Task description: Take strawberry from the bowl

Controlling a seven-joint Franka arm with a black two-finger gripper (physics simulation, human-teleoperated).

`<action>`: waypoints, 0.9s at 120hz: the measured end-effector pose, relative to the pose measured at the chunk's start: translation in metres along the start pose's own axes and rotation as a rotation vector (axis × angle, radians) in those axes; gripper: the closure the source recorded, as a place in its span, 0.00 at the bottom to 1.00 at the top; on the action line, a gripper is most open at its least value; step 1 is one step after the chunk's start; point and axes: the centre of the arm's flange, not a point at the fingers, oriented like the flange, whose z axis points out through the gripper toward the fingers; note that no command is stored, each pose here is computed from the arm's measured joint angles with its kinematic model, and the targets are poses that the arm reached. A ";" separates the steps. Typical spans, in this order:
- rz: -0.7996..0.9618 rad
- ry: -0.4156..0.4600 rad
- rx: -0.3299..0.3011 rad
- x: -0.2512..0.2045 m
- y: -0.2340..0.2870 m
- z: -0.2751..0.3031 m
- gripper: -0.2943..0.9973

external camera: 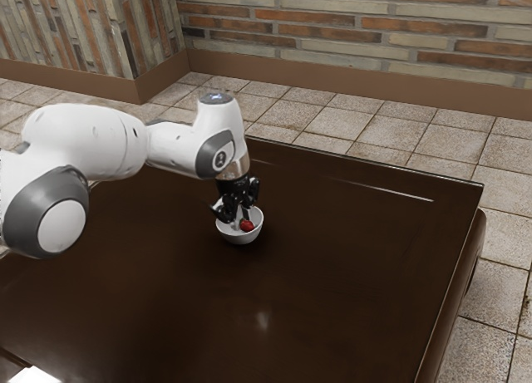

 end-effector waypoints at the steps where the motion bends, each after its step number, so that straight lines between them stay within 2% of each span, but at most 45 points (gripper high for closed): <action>1: -0.001 0.000 0.001 0.000 0.000 0.001 0.60; 32: -0.033 -0.003 -0.012 0.002 0.007 0.000 0.60; 72: -0.058 -0.004 0.003 0.006 0.014 0.024 0.60; 108: -0.063 -0.002 0.001 0.004 0.014 0.019 0.76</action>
